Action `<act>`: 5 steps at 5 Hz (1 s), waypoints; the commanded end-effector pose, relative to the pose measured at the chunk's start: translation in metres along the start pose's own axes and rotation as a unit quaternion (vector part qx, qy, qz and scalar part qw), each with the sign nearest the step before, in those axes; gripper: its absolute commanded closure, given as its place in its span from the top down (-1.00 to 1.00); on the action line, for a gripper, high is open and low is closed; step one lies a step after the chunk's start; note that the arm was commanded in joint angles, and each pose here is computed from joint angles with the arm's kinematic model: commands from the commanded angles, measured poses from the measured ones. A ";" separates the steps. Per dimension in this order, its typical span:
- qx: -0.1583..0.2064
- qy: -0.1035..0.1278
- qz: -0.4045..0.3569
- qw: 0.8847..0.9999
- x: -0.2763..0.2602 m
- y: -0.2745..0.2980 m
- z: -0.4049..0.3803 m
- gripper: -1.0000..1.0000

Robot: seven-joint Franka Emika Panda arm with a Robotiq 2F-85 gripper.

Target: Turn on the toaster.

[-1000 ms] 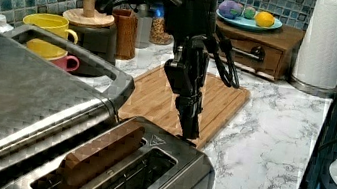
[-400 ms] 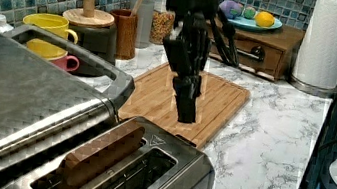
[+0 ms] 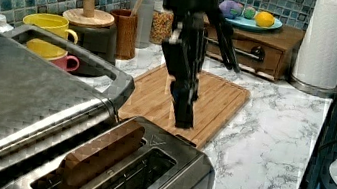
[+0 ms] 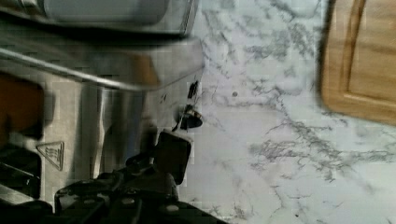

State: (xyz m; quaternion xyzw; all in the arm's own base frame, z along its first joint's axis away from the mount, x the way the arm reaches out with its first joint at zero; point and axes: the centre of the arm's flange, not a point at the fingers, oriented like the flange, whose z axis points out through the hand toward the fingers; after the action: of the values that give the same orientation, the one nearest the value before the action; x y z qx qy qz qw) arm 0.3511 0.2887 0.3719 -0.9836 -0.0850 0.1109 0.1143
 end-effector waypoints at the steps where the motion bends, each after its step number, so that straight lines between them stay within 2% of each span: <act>1: -0.080 -0.022 0.043 0.996 0.022 -0.002 0.071 -1.00; 2: -0.091 -0.042 0.067 0.993 0.032 0.018 0.089 -1.00; 3: -0.093 -0.032 0.094 0.991 0.037 0.036 0.099 -1.00; 4: -0.106 -0.065 0.125 0.984 0.039 0.066 0.125 -1.00; 5: -0.099 -0.077 0.150 0.981 0.037 0.089 0.136 -1.00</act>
State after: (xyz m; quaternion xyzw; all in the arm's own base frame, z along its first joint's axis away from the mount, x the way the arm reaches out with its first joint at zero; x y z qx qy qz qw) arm 0.3575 0.3207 0.3284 -0.9858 -0.0878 0.1410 0.0232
